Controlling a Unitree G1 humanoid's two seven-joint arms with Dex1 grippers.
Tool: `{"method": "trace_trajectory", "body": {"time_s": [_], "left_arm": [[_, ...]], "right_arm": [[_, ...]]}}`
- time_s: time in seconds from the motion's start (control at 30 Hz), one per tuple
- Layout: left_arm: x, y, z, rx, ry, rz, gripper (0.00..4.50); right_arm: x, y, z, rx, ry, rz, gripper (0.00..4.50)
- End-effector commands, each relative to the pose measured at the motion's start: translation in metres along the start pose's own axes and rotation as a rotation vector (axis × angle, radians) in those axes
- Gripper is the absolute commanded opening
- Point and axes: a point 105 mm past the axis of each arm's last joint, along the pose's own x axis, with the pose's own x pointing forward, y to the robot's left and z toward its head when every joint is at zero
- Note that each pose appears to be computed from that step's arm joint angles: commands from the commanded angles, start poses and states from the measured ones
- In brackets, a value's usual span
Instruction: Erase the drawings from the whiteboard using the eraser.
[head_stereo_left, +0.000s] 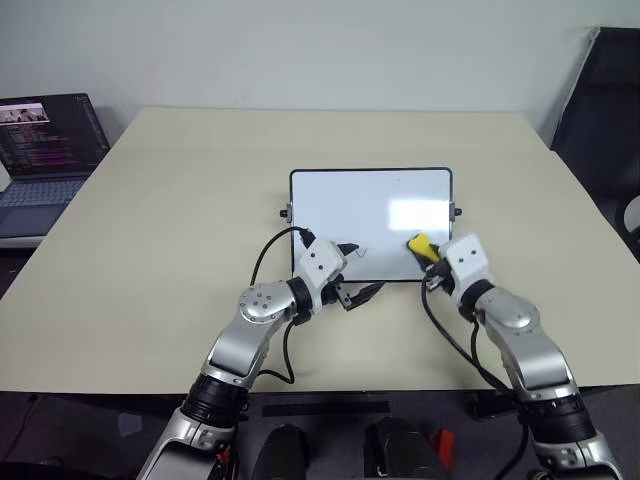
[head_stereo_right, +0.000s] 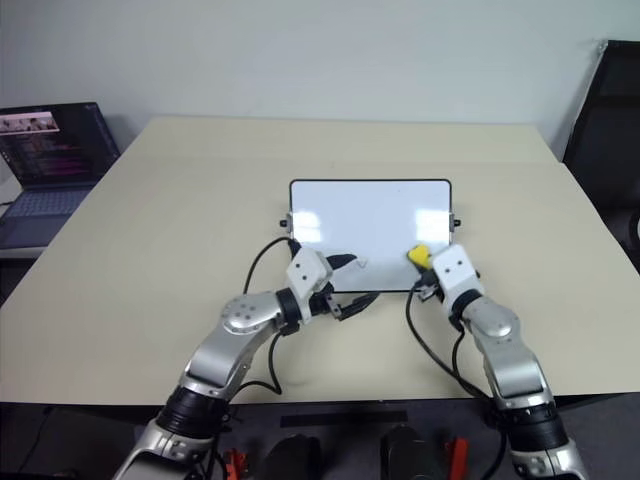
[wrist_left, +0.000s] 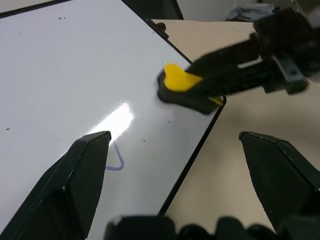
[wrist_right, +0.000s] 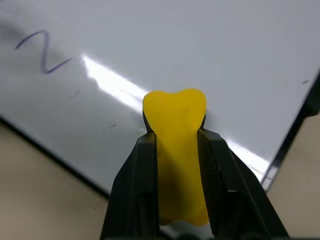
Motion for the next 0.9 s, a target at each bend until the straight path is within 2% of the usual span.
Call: {"method": "trace_trajectory", "body": {"time_s": [0.03, 0.17, 0.4, 0.7, 0.9], "left_arm": [[-0.002, 0.007, 0.012, 0.025, -0.042, 0.024, 4.50], [-0.003, 0.004, 0.011, 0.023, -0.041, 0.022, 4.50], [-0.002, 0.001, 0.011, 0.018, -0.048, 0.020, 4.50], [-0.009, -0.008, 0.015, 0.008, -0.056, 0.041, 4.50], [-0.021, -0.005, 0.005, -0.020, -0.003, 0.153, 4.50]], "right_arm": [[-0.002, 0.009, -0.017, -0.004, 0.079, 0.058, 0.87], [-0.004, -0.002, -0.010, -0.004, 0.055, 0.027, 0.87], [-0.020, -0.017, 0.020, 0.007, -0.063, -0.037, 0.87], [-0.054, 0.000, 0.043, 0.015, -0.102, -0.030, 0.87], [-0.044, -0.004, 0.049, 0.035, -0.111, -0.049, 0.87]]}}
